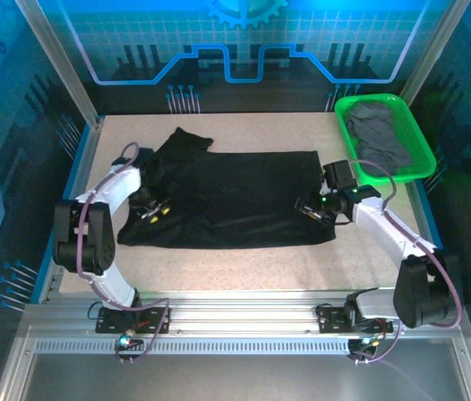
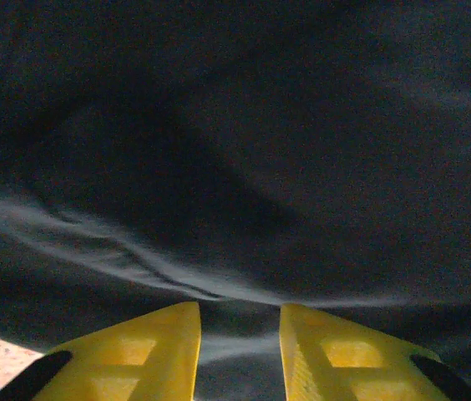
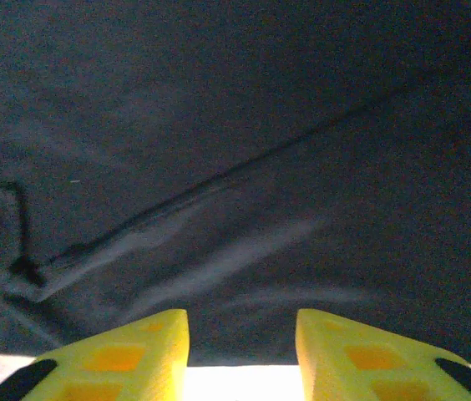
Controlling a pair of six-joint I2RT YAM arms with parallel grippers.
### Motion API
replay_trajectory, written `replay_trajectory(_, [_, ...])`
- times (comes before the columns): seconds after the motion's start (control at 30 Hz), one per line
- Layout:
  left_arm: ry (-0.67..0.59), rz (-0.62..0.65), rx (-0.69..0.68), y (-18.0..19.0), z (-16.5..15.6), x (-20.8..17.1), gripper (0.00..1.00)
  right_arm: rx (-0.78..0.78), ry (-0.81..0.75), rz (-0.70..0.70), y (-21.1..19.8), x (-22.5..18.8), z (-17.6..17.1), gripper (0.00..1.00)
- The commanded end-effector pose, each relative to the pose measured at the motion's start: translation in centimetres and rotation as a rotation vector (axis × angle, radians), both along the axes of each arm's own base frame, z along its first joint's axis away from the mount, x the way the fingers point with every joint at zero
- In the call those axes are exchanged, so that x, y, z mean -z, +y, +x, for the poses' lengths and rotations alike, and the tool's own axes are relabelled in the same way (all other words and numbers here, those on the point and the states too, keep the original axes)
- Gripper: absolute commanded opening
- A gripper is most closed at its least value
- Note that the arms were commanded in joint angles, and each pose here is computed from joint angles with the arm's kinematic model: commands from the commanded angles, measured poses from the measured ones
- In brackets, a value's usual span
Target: Fold and stack the t-shirts
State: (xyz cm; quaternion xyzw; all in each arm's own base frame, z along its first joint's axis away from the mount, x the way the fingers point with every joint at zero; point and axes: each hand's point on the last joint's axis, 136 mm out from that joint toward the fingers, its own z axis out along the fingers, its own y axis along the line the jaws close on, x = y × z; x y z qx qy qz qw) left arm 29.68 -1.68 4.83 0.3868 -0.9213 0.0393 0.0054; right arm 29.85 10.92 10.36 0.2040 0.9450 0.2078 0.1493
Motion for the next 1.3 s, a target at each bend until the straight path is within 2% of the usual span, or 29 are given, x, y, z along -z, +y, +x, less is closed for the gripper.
replay_trajectory(0.0, [0.008, -0.038, -0.083, 1.0, -1.2, 0.9, 0.29, 0.011, 0.115, -0.118, -2.6, 2.7, -1.7, 0.38])
replay_trajectory(0.27, [0.12, 0.01, -0.273, 6.6, -3.3, 4.0, 0.24, -0.002, 0.267, -0.215, -4.7, 6.1, -1.3, 0.38])
replay_trajectory(0.43, [0.131, 0.007, -0.373, 7.1, -5.6, 3.7, 0.24, 0.014, 0.373, -0.254, -5.4, 7.5, -1.0, 0.39])
replay_trajectory(0.6, [0.149, -0.017, -0.451, 7.1, -7.7, 4.2, 0.24, 0.04, 0.51, -0.325, -6.5, 9.3, -2.3, 0.4])
replay_trajectory(0.8, [0.159, -0.064, -0.532, 7.4, -9.2, 4.6, 0.25, 0.081, 0.545, -0.375, -7.7, 9.4, -3.6, 0.39])
replay_trajectory(0.9, [0.117, -0.051, -0.531, 7.8, -8.5, 3.3, 0.25, 0.103, 0.463, -0.367, -7.7, 7.6, -2.8, 0.39])
replay_trajectory(1.03, [-0.004, -0.035, -0.491, 7.2, -6.4, 0.3, 0.28, 0.094, 0.282, -0.323, -6.6, 4.2, -0.2, 0.4])
replay_trajectory(1.1, [-0.059, -0.031, -0.43, 5.9, -4.7, -1.1, 0.29, 0.06, 0.208, -0.278, -5.6, 3.3, 1.3, 0.4])
replay_trajectory(1.17, [-0.099, -0.081, -0.379, 3.7, -2.7, -1.6, 0.3, 0.006, 0.168, -0.247, -4.8, 3.2, 2.8, 0.39])
replay_trajectory(1.27, [-0.104, -0.155, -0.334, 1.1, -0.5, -0.8, 0.3, -0.056, 0.186, -0.287, -4.9, 3.9, 4.0, 0.38])
